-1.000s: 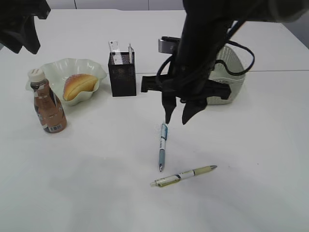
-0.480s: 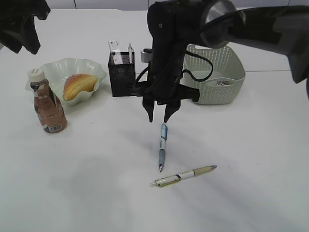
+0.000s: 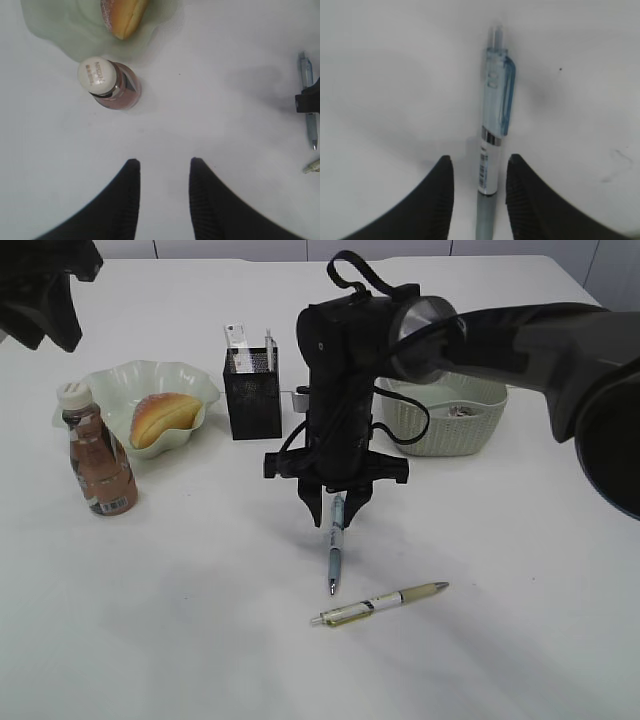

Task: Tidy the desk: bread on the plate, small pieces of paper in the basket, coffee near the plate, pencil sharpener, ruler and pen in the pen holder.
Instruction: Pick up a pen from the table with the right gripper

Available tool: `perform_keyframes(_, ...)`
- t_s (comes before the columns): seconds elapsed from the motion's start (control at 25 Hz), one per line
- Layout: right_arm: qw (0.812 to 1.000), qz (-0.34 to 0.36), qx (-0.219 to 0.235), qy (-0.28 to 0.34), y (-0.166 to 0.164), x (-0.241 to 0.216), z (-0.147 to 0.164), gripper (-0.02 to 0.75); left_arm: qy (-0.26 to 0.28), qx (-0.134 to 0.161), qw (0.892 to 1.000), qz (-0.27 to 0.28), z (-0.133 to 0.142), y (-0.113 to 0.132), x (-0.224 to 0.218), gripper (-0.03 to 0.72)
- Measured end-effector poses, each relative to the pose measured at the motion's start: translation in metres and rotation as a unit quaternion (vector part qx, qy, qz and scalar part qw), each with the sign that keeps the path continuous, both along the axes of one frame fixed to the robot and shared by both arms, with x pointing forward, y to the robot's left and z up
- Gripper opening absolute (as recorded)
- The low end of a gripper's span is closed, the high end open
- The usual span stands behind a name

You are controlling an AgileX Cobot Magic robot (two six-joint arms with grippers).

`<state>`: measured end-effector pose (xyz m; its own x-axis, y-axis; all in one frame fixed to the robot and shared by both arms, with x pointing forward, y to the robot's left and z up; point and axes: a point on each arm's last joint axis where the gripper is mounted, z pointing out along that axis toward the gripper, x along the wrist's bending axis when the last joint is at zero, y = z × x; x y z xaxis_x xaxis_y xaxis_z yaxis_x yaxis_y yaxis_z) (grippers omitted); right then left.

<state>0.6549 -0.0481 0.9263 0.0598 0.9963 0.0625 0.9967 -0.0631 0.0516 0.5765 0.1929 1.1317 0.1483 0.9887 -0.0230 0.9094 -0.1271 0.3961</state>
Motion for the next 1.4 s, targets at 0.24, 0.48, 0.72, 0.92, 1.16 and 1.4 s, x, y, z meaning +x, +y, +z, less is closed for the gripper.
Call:
perform_keyframes(0.24, 1.000, 0.006, -0.024, 0.000, -0.004, 0.000, -0.008, 0.260, -0.002, 0.006, 1.000, 0.000, 0.000, 0.001, 0.000, 0.244)
perform_keyframes(0.48, 0.999, 0.001, -0.030, 0.037, -0.008, -0.011, -0.028, 0.260, -0.002, 0.007, 1.000, 0.000, 0.000, 0.001, 0.000, 0.244)
perform_keyframes(0.72, 0.999, 0.005, -0.029, 0.040, -0.004, -0.014, -0.028, 0.260, -0.003, 0.009, 1.000, 0.000, 0.000, 0.001, 0.000, 0.244)
perform_keyframes(0.92, 0.999, 0.005, -0.029, 0.040, -0.004, -0.014, -0.028, 0.260, -0.003, 0.009, 1.000, 0.000, 0.000, 0.001, 0.000, 0.244)
perform_keyframes(1.16, 0.999, 0.005, -0.030, 0.041, -0.005, -0.014, -0.028, 0.260, -0.003, 0.010, 1.000, 0.000, 0.000, 0.002, 0.001, 0.244)
perform_keyframes(1.4, 0.999, 0.005, -0.030, 0.041, -0.005, -0.014, -0.028, 0.240, -0.003, 0.010, 1.000, 0.000, 0.000, 0.002, 0.001, 0.244)
